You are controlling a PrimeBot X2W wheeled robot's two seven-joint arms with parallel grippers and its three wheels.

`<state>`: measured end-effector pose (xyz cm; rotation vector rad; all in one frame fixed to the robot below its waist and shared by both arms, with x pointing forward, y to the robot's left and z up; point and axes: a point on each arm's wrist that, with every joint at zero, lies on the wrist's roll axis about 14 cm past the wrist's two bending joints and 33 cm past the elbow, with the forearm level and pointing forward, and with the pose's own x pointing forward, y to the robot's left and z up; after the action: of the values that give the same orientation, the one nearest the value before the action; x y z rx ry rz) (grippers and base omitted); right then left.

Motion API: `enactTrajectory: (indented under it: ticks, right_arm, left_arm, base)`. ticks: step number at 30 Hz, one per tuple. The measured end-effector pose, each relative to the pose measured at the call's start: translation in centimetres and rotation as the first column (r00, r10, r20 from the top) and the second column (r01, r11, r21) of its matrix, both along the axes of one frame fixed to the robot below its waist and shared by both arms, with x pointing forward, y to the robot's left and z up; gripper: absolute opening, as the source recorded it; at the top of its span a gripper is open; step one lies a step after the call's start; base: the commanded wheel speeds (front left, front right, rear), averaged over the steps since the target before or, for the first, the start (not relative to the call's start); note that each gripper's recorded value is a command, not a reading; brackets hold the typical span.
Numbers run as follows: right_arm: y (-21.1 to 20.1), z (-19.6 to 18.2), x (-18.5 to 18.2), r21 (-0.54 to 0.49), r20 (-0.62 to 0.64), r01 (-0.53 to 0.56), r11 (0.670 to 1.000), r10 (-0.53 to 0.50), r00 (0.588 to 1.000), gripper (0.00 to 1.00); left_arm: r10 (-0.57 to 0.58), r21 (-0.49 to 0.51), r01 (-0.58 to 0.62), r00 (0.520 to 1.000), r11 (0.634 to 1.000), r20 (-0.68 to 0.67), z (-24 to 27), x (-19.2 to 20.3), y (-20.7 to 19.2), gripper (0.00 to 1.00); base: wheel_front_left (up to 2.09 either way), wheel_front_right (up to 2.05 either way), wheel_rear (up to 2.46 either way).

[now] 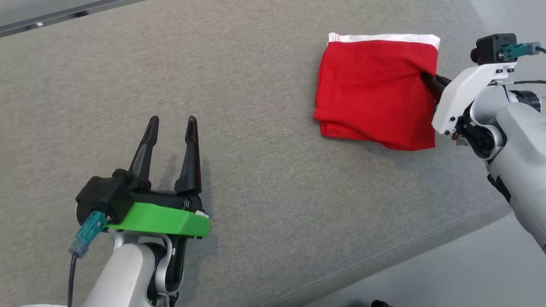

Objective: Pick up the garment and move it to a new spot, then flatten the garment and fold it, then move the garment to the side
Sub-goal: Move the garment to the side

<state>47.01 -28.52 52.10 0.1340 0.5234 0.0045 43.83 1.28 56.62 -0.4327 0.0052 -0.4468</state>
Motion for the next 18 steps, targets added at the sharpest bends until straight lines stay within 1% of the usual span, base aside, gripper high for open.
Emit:
enactTrajectory:
  ticks: [2,7,13,18]
  right_arm:
    - [-1.7,0.0,-0.7,-0.014,-0.001,0.038,0.999,-0.038,0.999,0.0]
    - [-3.7,-0.6,-0.5,-0.066,-0.004,0.069,0.995,-0.07,0.998,0.0]
    - [-4.0,-0.5,2.1,-0.142,0.015,0.048,0.989,-0.046,0.999,0.0]
    - [-5.9,0.2,4.4,-0.251,0.028,0.043,0.967,-0.037,0.999,0.0]
  left_arm:
    - [-0.043,0.0,0.043,0.999,0.999,-0.008,-0.5,0.2,-1.4,1.0]
    - [-0.076,-0.005,0.076,0.997,0.997,-0.024,-1.4,0.9,-2.5,1.0]
    - [-0.04,0.014,0.041,0.999,0.999,-0.033,-2.1,1.7,-1.0,1.0]
    - [0.003,0.031,-0.002,1.0,1.0,-0.009,-1.7,2.2,0.7,1.0]
  base:
    - [0.0,0.0,0.0]
    - [0.0,0.0,0.0]
    - [0.0,0.0,0.0]
    - [0.0,0.0,0.0]
